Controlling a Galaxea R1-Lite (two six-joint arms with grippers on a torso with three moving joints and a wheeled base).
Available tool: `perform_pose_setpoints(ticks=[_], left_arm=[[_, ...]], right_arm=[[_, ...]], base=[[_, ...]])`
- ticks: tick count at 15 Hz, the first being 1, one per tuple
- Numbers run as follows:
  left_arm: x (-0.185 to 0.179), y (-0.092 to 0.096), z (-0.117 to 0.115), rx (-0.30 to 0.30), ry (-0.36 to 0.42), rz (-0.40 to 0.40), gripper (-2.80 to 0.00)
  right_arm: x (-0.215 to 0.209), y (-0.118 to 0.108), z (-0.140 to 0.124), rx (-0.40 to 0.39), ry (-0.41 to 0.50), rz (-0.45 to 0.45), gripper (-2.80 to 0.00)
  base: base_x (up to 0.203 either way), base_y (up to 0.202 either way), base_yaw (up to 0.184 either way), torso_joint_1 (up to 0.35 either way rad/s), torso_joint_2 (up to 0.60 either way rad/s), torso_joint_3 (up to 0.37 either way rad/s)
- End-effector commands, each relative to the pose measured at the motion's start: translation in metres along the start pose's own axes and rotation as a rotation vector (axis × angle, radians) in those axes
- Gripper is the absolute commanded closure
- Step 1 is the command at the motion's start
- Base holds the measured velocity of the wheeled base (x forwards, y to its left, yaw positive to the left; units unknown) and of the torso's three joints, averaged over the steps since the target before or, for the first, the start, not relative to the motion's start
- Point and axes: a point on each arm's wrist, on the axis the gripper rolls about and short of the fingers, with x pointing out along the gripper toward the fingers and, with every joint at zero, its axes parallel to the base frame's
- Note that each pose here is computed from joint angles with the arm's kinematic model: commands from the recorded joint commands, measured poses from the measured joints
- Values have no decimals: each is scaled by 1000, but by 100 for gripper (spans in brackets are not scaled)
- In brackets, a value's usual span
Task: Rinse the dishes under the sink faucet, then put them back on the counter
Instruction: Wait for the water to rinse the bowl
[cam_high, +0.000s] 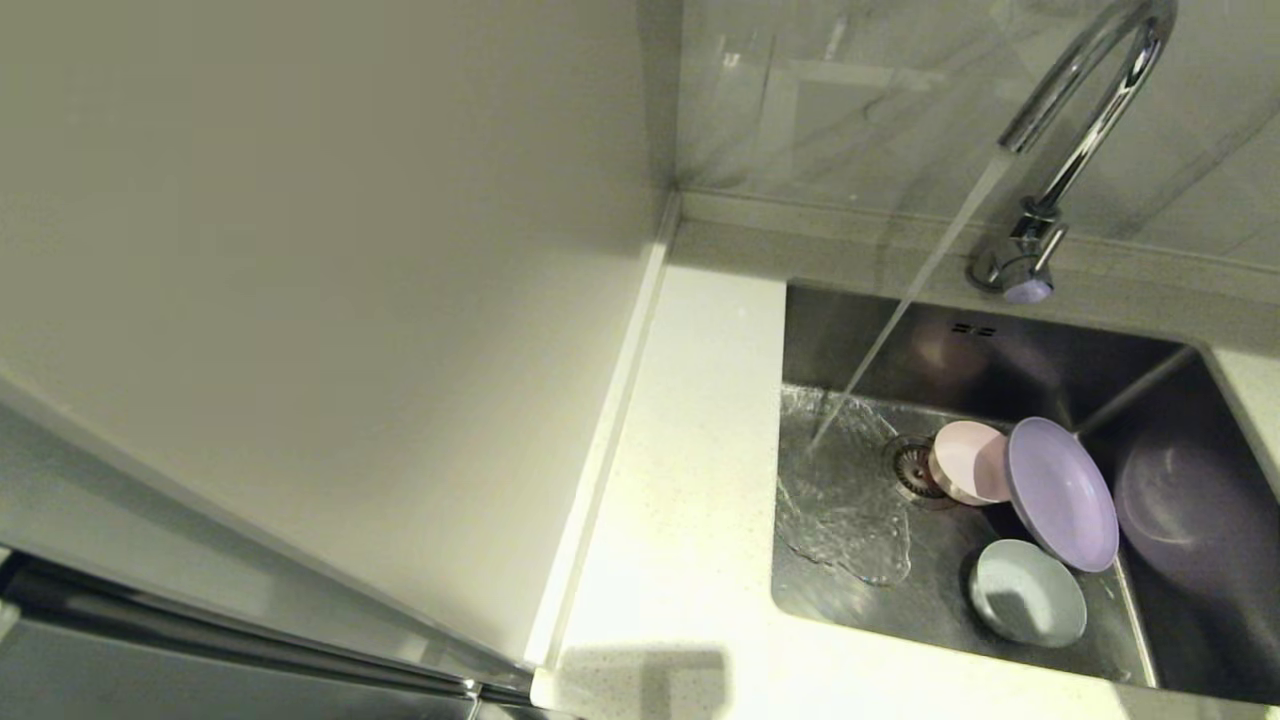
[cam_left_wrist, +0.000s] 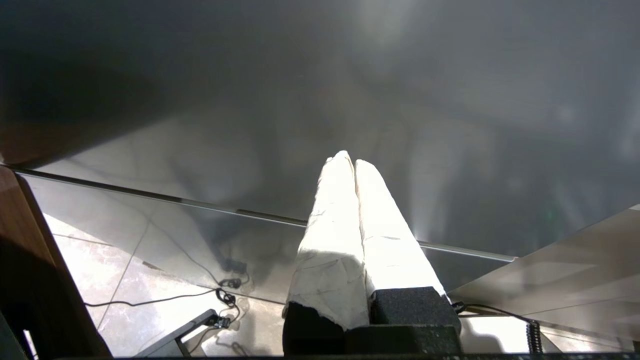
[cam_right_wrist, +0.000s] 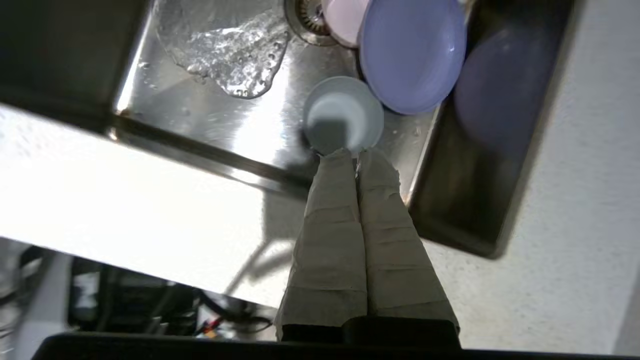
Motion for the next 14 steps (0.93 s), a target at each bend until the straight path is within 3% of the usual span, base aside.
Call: perform_pose_setpoints(ticks=[1,4,7,10,14], left_arm=[[0,0,-1,0,3,0,0],[0,0,-1,0,2,0,0],[0,0,-1,0,3,0,0],[0,0,-1,0,3,0,0],[0,0,-1,0,2,0,0]], right_arm=[[-25,4,-35,-28,-86,4,0],[-45,7,-68,-22,-90,-18,0],[-38,14,-120,-28,-139,-33,0],[-28,18,-138,-20,-306,-49,0],[-17,23,-166,-23,-350,-15,0]], base=[[0,0,0,0,0,0],[0,0,0,0,0,0],[0,0,0,0,0,0],[0,0,0,0,0,0],[0,0,0,0,0,0]])
